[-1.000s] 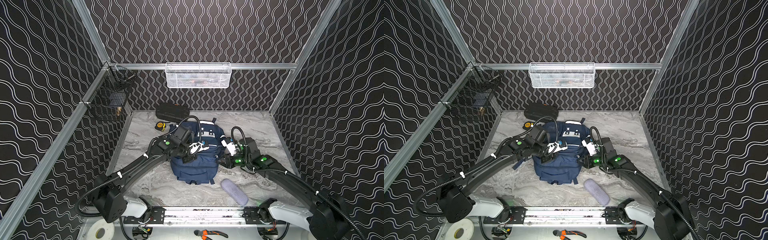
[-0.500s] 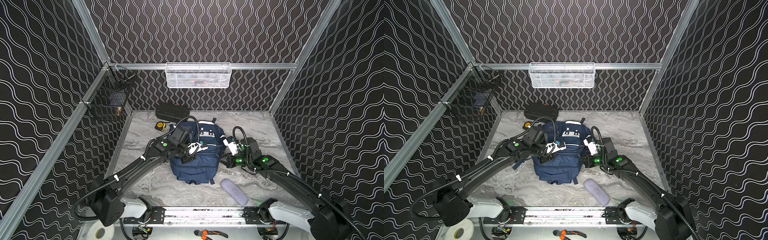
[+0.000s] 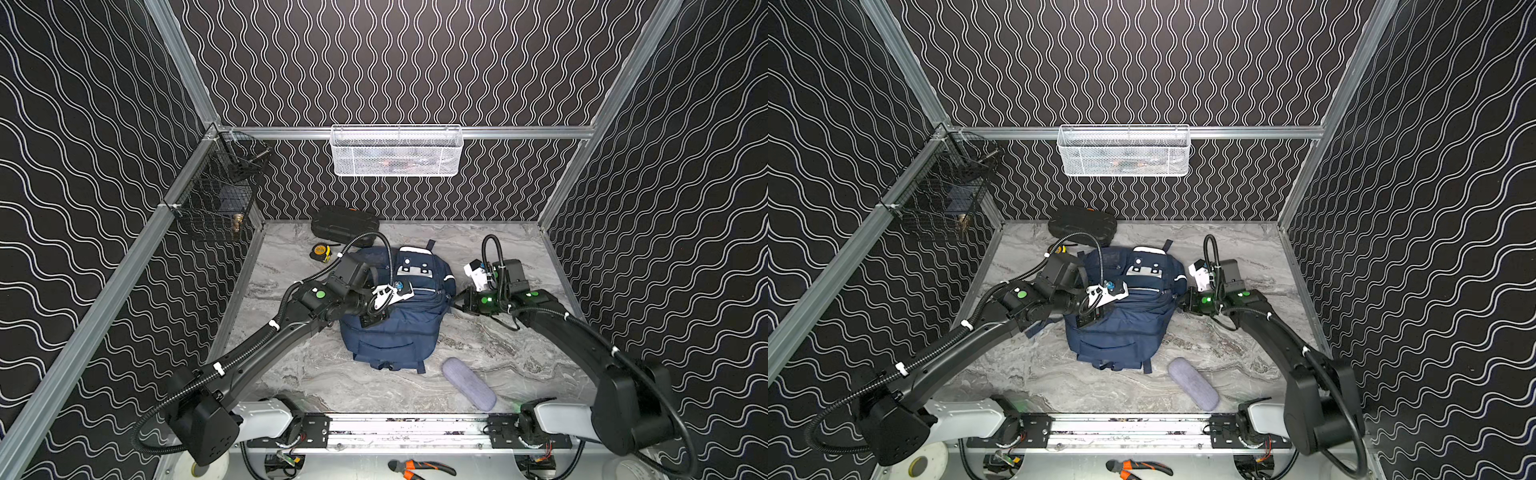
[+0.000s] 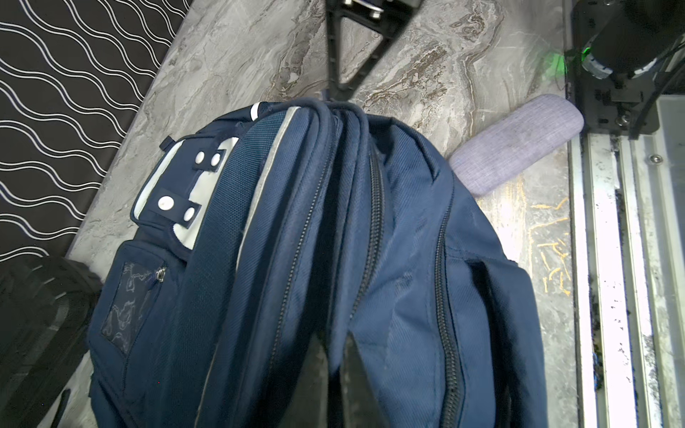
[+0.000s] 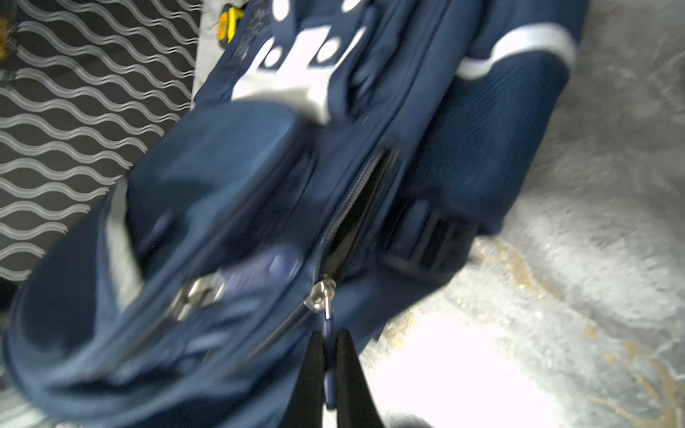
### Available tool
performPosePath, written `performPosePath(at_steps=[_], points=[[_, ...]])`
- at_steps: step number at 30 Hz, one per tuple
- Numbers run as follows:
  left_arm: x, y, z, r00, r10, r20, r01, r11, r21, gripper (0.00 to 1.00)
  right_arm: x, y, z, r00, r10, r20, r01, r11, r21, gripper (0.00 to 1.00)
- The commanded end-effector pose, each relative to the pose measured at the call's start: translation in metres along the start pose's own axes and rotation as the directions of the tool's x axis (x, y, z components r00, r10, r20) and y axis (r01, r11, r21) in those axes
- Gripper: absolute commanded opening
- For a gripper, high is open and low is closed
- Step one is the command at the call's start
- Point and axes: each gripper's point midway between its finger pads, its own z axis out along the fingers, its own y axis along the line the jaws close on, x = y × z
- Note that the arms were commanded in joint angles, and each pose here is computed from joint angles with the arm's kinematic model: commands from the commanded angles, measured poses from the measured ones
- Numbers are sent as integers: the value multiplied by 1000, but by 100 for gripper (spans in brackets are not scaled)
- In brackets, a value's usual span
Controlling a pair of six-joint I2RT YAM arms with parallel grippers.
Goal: Pack books, pencil case, and school supplies into a backpack
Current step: Zip the student bag at the center of the table.
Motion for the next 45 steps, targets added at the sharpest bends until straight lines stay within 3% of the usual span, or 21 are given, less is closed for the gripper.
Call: performPosePath(at_steps=[1,6,15,16,18,19,22,26,32,40,45], points=[[6,-5,-9,1000,28,-13,-28,1000,11,0,-8,-62,-4,995,91,36,-98,947,305,0],[7,-14,-7,999,37,0,-37,998,55,0,-10,-73,4,993,122,9,-117,930,349,0],[1,-9,8,1000,2,26,-4,998,66,0,-38,-64,0,992,104,77,-124,932,341,0],[0,-9,10,1000,-5,29,2,997,75,4,-41,-63,-1,992,97,80,-119,933,341,1],[-1,-9,13,1000,-18,18,17,995,93,39,-44,-61,-2,993,99,66,-115,934,338,35],[-2,-9,13,1000,-16,10,15,994,107,49,-44,-61,-5,992,106,64,-122,929,350,47],[-10,-4,9,1000,-23,20,21,995,98,60,-40,-56,-18,989,118,92,-143,924,356,56],[-15,-3,11,999,-31,24,29,995,94,64,-27,-43,-34,990,110,93,-135,936,324,57],[-18,-25,46,999,31,-11,-30,997,77,66,-6,-26,-42,996,68,64,-81,968,237,56],[-17,-2,69,999,42,8,-41,994,-104,62,-1,-10,-43,997,27,72,-38,988,147,56],[-8,-6,72,998,67,-13,-68,994,-90,59,-6,-2,-42,997,2,72,-11,993,117,56]])
